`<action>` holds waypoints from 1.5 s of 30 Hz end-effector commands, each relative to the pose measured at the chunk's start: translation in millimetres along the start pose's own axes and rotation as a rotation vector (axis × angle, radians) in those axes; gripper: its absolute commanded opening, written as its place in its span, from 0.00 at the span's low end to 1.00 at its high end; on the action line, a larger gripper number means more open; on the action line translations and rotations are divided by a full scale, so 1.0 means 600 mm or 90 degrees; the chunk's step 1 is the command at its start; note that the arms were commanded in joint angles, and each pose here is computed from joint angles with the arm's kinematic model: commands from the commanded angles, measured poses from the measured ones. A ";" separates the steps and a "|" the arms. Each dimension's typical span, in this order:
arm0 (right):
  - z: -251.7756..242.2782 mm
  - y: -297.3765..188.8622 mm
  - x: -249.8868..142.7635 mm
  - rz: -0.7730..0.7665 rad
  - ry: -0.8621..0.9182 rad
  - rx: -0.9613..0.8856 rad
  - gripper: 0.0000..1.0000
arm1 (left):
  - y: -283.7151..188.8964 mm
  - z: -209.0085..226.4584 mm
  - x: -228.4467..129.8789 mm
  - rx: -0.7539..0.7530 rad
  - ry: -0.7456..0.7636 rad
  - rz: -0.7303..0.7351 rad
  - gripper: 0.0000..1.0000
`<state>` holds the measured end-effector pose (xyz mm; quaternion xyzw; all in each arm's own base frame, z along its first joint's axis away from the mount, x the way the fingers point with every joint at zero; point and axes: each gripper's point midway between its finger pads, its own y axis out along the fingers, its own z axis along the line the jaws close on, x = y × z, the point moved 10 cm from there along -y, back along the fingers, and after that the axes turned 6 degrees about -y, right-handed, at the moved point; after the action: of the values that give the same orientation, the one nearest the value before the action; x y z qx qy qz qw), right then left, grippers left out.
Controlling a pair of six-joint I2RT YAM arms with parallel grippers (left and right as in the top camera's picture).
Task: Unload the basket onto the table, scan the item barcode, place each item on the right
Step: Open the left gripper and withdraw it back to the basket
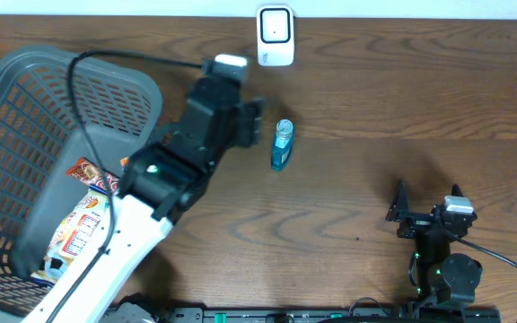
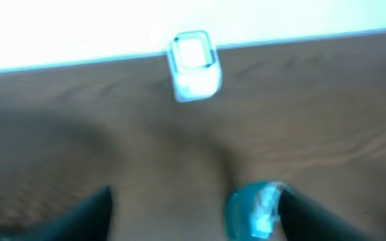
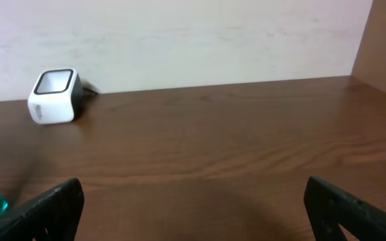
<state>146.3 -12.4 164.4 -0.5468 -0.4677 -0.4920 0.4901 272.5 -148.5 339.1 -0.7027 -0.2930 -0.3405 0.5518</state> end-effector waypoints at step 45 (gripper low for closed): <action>-0.001 0.000 -0.001 0.000 0.008 -0.002 0.99 | -0.226 0.305 0.076 0.451 -0.346 -0.217 0.99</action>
<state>146.3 -12.4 164.4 -0.5468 -0.4677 -0.4920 0.4901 222.9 25.8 442.3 -0.5571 -0.5803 -0.2209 0.5515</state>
